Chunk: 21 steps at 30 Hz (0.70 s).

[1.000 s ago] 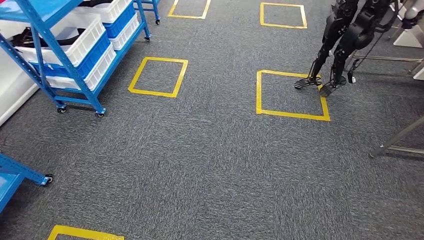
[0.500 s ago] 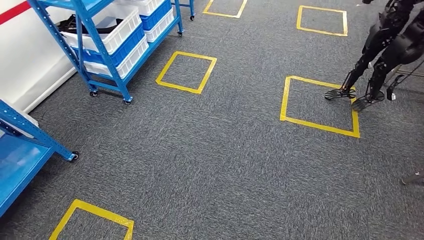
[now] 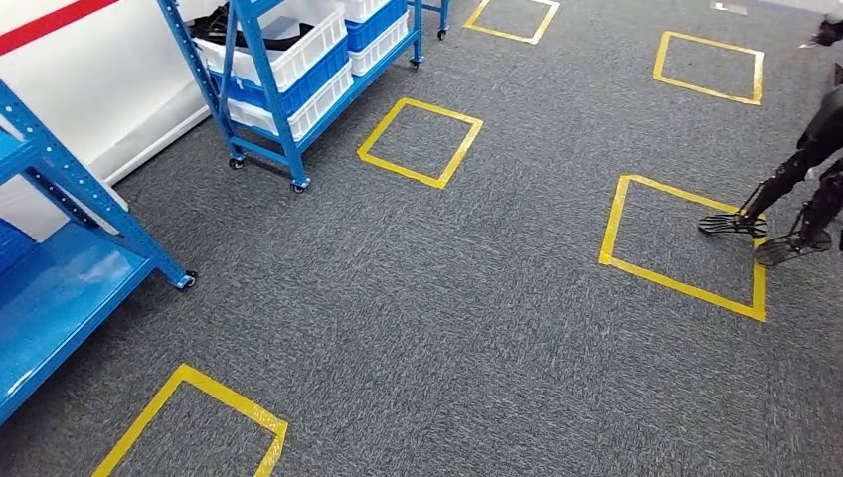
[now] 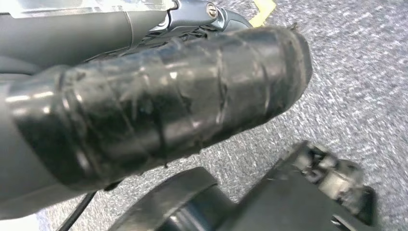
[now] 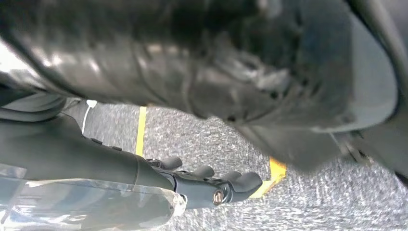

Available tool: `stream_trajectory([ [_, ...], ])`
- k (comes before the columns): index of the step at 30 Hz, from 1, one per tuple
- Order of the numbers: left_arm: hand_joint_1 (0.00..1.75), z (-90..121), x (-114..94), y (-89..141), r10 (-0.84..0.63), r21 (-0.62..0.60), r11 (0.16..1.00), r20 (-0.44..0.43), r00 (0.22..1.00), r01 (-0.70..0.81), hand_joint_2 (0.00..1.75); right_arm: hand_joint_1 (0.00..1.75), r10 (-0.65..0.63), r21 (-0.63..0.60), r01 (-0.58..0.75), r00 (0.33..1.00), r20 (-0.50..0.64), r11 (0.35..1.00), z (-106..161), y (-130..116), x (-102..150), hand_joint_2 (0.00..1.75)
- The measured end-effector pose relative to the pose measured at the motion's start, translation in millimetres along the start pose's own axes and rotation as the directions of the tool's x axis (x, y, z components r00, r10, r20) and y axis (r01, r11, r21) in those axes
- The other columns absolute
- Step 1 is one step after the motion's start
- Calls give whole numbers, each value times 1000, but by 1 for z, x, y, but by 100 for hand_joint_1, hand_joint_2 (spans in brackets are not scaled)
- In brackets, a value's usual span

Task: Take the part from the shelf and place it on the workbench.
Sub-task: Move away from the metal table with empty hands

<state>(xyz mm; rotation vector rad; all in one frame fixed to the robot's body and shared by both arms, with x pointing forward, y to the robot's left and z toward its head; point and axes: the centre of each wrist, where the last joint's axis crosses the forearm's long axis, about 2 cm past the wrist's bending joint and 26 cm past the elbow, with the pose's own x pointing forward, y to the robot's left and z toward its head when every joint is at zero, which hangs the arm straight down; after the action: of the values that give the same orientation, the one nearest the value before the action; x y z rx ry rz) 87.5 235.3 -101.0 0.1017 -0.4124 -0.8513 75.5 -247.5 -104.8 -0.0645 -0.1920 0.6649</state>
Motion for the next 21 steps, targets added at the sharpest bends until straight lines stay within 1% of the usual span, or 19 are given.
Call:
stream_trajectory([
  [6, 0, 3, -8, -9, -25, -13, 1000, -5, 1000, 25, 0, 0, -15, 15, 15, 1000, -5, 1000, 0, 1, 1, 0],
  [14, 0, 3, -8, -9, -18, -13, 1000, -9, 1000, 18, 0, 0, -20, 30, 21, 1000, -11, 999, 0, 3, 1, 0],
  [17, 0, 2, -5, -6, -16, -8, 1000, -10, 1000, 16, 0, 0, -20, 42, 21, 1000, -13, 999, 0, 3, 2, 0],
  [21, 0, 2, -4, -6, 25, -7, 1000, -9, 1000, -25, 0, 0, -18, 57, 19, 1000, -12, 998, 0, 2, 6, 0],
])
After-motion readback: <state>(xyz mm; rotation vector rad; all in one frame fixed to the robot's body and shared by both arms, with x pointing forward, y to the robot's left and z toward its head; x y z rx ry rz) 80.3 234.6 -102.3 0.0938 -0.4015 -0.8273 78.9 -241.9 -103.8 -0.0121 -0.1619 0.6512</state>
